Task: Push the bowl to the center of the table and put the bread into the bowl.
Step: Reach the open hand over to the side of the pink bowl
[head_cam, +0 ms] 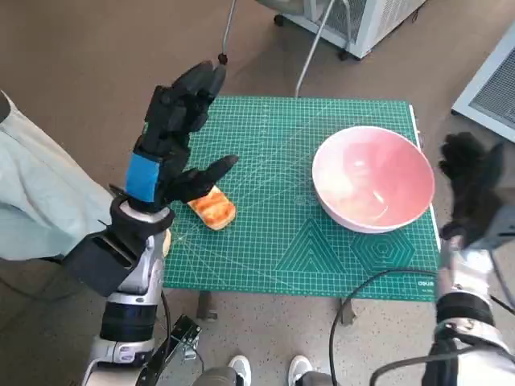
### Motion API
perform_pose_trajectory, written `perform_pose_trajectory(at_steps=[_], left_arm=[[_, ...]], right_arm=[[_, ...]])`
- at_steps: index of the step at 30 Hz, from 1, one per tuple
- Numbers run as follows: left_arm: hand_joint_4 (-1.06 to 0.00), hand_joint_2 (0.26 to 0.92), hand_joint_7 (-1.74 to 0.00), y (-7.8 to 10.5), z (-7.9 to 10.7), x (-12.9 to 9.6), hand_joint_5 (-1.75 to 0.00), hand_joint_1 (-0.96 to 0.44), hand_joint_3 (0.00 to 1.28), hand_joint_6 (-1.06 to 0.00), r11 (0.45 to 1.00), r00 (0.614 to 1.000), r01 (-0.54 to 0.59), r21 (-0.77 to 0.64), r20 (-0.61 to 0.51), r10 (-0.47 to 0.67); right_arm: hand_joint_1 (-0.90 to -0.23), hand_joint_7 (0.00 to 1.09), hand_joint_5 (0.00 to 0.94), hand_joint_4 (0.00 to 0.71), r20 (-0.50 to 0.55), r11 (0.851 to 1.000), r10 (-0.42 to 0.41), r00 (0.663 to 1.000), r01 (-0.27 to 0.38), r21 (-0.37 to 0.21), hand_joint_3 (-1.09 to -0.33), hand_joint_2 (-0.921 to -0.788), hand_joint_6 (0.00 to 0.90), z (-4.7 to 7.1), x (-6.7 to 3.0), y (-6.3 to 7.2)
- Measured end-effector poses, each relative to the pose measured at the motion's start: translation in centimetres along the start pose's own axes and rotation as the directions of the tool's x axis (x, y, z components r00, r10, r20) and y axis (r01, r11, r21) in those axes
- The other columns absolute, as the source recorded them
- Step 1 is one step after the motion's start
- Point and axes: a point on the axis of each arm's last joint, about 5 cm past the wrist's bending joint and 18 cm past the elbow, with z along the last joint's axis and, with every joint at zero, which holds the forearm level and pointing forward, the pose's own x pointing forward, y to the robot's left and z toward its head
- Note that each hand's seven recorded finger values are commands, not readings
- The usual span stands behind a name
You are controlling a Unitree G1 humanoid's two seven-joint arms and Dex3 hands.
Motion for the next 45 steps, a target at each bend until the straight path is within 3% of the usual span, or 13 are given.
perform_pose_trajectory(at_steps=[9,18,33,45], left_arm=[[-0.28,0.921,-0.37,0.6,0.1,-0.7,0.00,-0.36,0.25,-0.16,0.999,1.000,-0.019,0.039,-0.021,0.020],[-0.28,0.921,-0.23,0.8,0.3,-1.7,0.00,-0.36,0.26,-0.23,0.998,0.999,-0.035,0.055,-0.031,0.036],[-0.28,0.921,-0.09,1.9,1.0,-3.3,0.00,-0.37,0.25,-0.29,0.990,0.995,-0.084,0.112,-0.042,0.089],[-0.28,0.921,-0.06,1.9,1.2,-4.2,0.00,-0.37,0.26,-0.30,0.981,0.991,-0.109,0.159,-0.057,0.119]], right_arm=[[-0.526,0.33,0.001,0.226,-0.042,0.997,0.051,0.998,-0.048,0.063,-0.856,-0.921,0.147,0.0,0.39,2.4],[-0.548,0.32,0.002,0.224,-0.068,0.981,0.133,0.989,-0.122,0.148,-0.846,-0.921,0.143,0.0,0.51,5.0],[-0.566,0.35,0.004,0.231,-0.066,0.938,0.206,0.976,-0.178,0.298,-0.808,-0.921,0.181,0.6,0.61,8.7],[-0.550,0.43,0.001,0.221,-0.083,0.886,0.256,0.963,-0.200,0.419,-0.830,-0.921,0.149,0.8,0.29,11.5]])
